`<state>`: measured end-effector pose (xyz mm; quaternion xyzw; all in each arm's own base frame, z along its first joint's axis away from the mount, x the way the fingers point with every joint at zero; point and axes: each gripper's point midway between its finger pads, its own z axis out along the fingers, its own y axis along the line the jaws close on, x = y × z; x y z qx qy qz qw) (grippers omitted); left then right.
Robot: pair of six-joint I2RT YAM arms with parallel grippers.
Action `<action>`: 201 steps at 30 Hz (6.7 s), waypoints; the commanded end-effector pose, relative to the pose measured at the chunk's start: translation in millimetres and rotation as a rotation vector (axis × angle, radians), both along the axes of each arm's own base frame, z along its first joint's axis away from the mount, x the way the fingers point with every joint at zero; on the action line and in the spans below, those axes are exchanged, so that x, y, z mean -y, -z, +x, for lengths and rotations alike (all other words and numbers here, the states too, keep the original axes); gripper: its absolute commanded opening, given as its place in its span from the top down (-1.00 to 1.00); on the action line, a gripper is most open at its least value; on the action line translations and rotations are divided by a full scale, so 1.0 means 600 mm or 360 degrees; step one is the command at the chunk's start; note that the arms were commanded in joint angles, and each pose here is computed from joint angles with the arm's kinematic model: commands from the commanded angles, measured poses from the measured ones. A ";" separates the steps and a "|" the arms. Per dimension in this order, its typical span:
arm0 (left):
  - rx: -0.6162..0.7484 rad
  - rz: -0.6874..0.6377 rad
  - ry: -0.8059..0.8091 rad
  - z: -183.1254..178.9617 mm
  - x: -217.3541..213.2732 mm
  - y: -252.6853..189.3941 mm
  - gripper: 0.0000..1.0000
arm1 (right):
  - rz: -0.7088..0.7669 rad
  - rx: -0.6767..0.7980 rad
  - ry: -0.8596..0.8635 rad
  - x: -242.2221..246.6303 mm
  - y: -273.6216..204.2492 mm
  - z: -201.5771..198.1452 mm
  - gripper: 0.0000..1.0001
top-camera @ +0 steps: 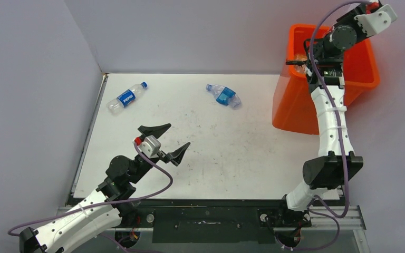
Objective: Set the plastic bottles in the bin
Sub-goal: Place the plastic bottle in the trash bin, then pick up the plastic bottle at the center of the board.
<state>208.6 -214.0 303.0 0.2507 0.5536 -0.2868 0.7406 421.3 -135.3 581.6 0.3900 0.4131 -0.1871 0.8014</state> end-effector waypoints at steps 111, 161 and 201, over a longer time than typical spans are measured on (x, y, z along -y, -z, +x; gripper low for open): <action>-0.0011 0.0042 -0.0649 0.066 -0.104 -0.011 -0.93 | 0.0288 -0.1654 -0.2054 -0.594 0.895 0.152 0.89; -0.0578 -0.0909 0.0569 0.005 0.060 -0.141 -0.02 | -0.0106 0.0065 -0.3012 -0.748 0.440 -0.402 0.89; 0.0153 0.0195 -0.0307 0.061 -0.031 -0.055 1.00 | -0.0358 -0.0437 -0.2560 -0.727 0.258 -0.335 -0.74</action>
